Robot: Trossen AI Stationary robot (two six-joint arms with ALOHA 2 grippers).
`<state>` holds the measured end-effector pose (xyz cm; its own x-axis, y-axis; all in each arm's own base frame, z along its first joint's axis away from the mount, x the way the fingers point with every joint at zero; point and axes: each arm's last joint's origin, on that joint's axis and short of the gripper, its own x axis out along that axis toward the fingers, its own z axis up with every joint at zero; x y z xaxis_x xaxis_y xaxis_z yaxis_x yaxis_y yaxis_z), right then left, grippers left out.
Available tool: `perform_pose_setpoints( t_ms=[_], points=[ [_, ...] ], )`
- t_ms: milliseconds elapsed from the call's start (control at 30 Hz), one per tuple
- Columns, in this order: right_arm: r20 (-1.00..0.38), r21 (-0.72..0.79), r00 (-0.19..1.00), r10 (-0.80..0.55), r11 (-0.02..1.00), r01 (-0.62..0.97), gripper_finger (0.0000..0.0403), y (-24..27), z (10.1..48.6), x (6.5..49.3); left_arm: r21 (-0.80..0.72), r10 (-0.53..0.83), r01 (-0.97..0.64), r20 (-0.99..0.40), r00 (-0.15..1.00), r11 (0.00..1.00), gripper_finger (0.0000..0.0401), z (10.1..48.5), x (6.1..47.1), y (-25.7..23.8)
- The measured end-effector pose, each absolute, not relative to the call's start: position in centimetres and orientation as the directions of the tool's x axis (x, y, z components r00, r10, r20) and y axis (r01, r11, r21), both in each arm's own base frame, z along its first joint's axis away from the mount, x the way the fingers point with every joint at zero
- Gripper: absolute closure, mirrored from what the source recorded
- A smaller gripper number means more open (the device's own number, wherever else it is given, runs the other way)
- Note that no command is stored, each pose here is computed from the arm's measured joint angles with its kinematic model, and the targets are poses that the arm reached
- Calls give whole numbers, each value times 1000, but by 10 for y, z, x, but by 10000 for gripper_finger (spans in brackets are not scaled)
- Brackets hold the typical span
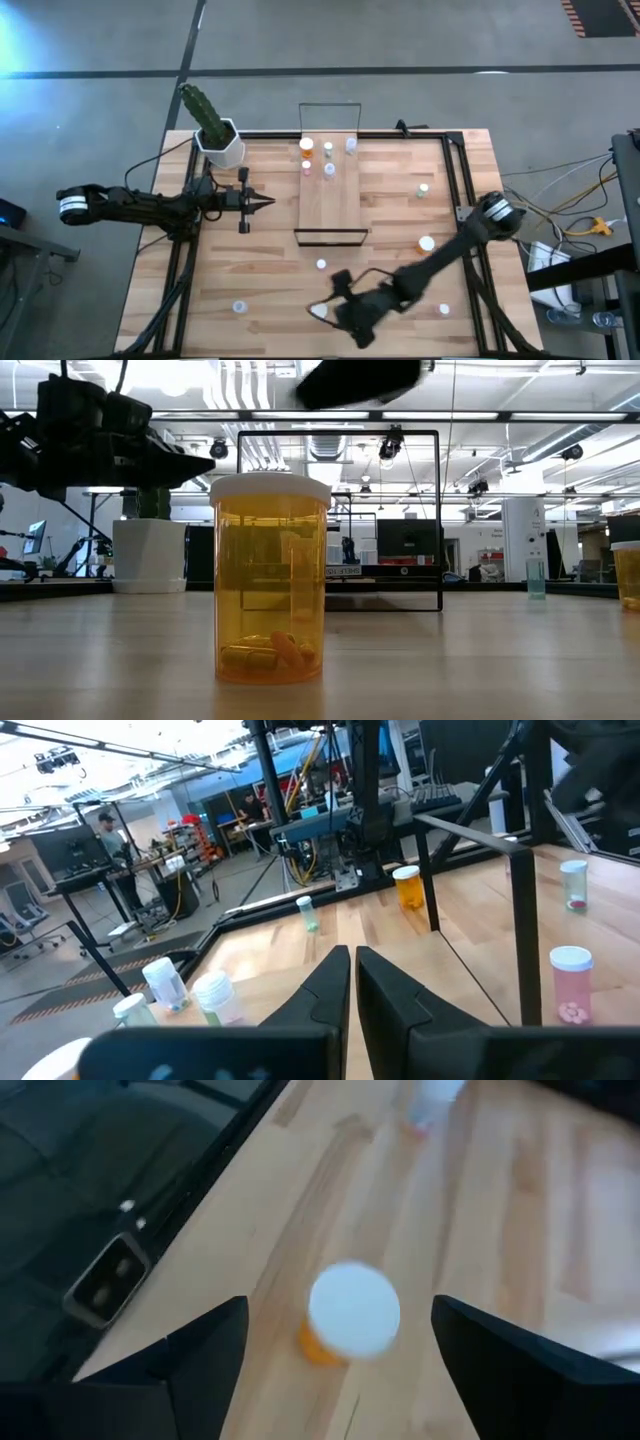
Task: Pick and place medicine bottles onto shelf by color
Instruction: Put the bottom yellow transparent pill bottle on the shelf
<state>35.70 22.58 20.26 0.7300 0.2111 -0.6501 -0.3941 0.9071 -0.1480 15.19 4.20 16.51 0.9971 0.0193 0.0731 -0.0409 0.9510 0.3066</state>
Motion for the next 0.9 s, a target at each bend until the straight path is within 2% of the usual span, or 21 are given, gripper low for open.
perform_pose_setpoints(
  t_ms=[233, 600, 733, 900],
  points=[
    [-720, 10, 613, 325, 888, -459, 108, 207, 196, 401, 304, 22, -40, 61, 998, 952, 397, 162, 150, 42],
    [-772, 61, 532, 348, 873, -484, 110, 206, 176, 416, 304, 22, -39, 61, 998, 952, 397, 161, 150, 41],
    [-770, 60, 535, 347, 875, -480, 132, 204, 177, 417, 304, 22, -38, 58, 998, 952, 397, 160, 150, 41],
    [-783, 67, 524, 337, 882, -467, 190, 201, 176, 417, 303, 22, -38, 57, 998, 952, 397, 160, 150, 41]
  ],
)
